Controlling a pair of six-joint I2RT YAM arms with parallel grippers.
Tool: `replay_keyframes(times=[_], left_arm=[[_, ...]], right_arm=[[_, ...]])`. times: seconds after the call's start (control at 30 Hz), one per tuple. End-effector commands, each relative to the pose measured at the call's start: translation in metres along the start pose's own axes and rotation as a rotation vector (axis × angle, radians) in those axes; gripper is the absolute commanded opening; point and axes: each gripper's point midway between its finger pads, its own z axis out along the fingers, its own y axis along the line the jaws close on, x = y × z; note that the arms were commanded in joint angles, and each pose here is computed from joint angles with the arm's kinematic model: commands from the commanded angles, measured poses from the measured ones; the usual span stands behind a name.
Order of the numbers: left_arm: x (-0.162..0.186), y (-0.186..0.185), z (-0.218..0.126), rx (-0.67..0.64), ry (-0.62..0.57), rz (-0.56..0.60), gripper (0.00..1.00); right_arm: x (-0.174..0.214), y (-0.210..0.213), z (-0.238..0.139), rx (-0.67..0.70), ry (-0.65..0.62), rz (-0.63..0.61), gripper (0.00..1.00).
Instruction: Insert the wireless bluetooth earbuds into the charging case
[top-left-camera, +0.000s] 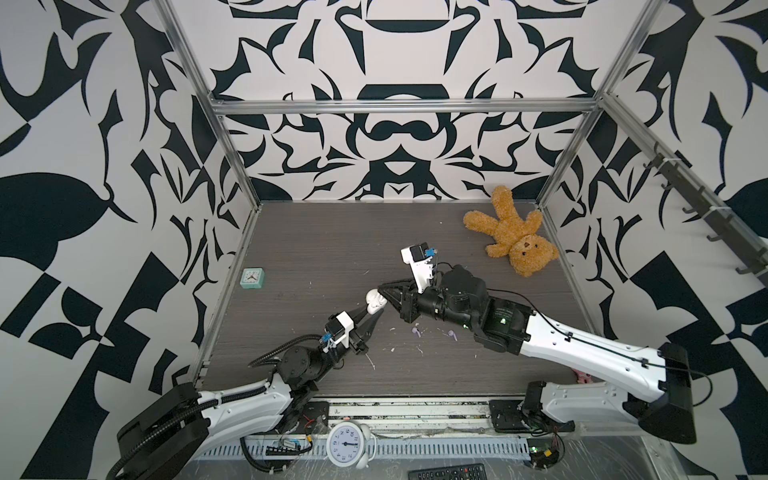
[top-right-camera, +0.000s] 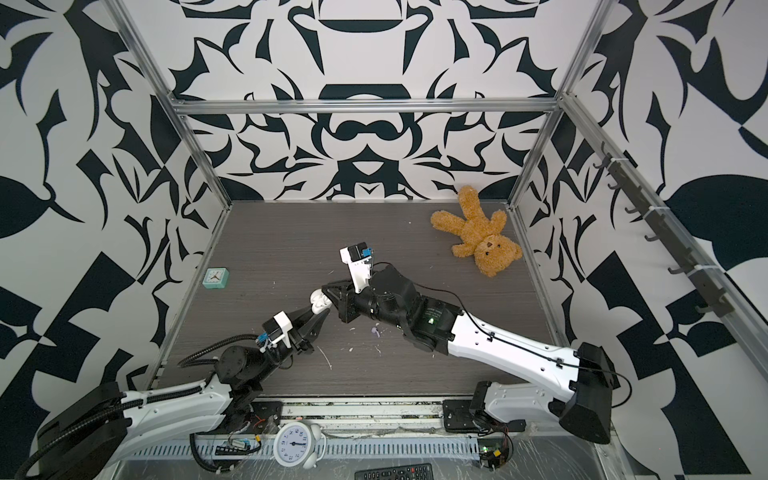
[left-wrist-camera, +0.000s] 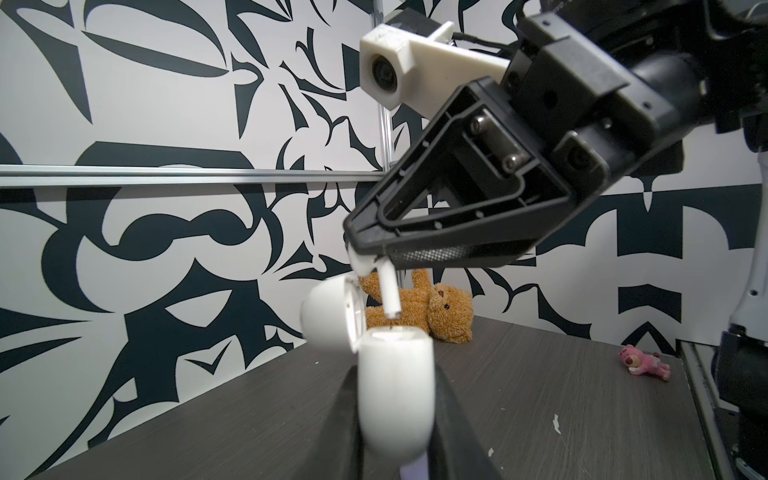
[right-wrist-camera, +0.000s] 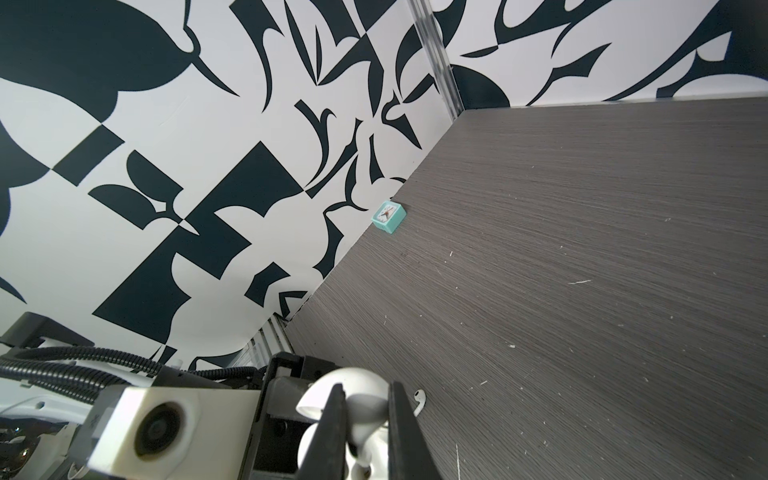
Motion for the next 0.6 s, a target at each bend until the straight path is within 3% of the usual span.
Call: replay_keyframes(times=[0.0, 0.57], left_arm=[[-0.0186, 0.0014, -0.0002, -0.006, -0.071, -0.017, 0.0], [-0.0194, 0.0036, 0.0, -0.018, -0.073, -0.026, 0.0]], right_arm=[[-0.007, 0.0081, -0.0024, -0.036, -0.035, 0.017, 0.14], [-0.0023, 0.006, -0.0021, -0.038, -0.026, 0.043, 0.14]])
